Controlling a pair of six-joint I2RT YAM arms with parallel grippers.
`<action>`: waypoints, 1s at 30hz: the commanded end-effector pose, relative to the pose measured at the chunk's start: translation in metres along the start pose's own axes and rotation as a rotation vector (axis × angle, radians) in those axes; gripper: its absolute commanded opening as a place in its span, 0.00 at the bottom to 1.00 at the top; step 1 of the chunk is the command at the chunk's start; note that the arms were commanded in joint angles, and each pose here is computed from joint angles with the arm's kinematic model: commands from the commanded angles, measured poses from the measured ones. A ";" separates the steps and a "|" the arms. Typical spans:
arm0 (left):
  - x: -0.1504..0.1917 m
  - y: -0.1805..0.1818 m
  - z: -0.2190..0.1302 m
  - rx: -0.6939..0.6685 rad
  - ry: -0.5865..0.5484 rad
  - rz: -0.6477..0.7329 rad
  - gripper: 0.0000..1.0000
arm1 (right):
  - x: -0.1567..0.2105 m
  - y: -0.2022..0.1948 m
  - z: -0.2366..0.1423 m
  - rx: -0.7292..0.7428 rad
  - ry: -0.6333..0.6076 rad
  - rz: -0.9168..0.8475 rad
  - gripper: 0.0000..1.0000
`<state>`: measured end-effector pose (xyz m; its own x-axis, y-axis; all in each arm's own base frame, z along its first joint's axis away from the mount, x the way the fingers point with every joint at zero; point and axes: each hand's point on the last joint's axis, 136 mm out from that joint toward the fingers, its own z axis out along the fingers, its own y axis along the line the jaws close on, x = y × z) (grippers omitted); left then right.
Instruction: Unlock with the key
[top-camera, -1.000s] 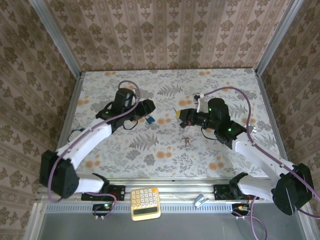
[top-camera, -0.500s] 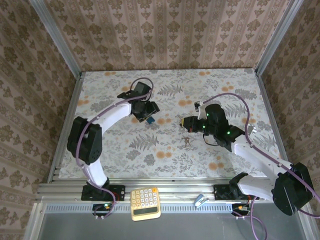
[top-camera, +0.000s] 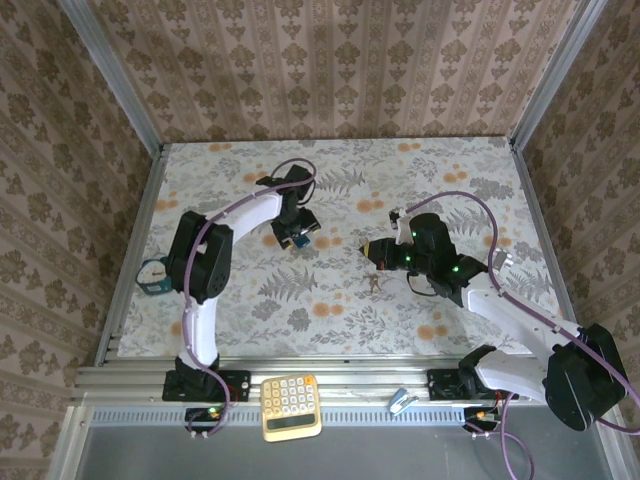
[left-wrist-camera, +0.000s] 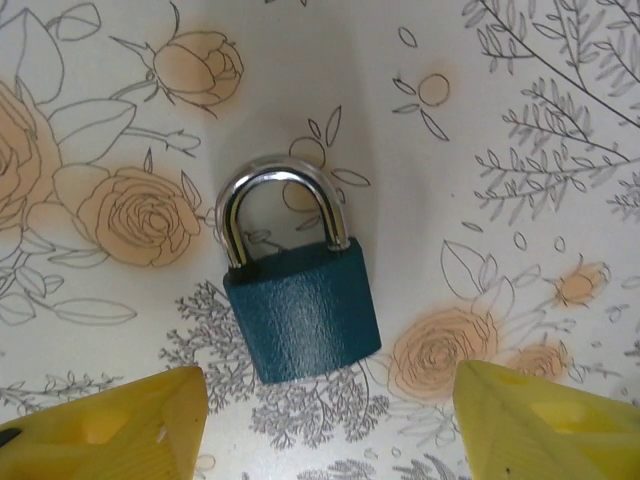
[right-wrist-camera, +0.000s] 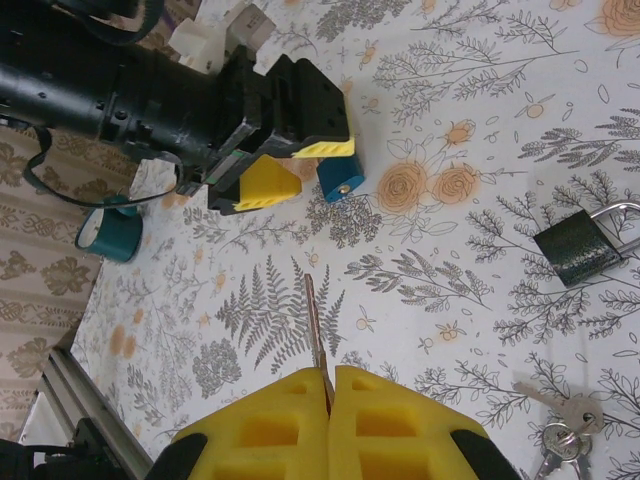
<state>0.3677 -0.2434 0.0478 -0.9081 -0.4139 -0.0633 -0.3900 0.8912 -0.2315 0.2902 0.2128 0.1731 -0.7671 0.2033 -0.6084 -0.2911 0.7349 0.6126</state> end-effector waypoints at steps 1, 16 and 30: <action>-0.002 0.015 0.004 -0.087 0.003 -0.029 0.67 | -0.005 -0.001 0.002 0.003 -0.030 -0.010 0.00; -0.008 0.017 0.024 -0.156 0.019 -0.018 0.62 | -0.001 -0.006 0.005 0.014 -0.023 0.009 0.00; 0.000 0.021 0.040 -0.155 0.062 -0.003 0.44 | 0.001 -0.010 0.008 0.017 -0.024 0.022 0.00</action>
<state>0.3724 -0.2345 0.0212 -0.9085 -0.4157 -0.0429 -0.4101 0.9067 -0.0988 0.2932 0.2122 0.1677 -0.7620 0.2165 -0.6103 -0.2820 0.7374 0.6137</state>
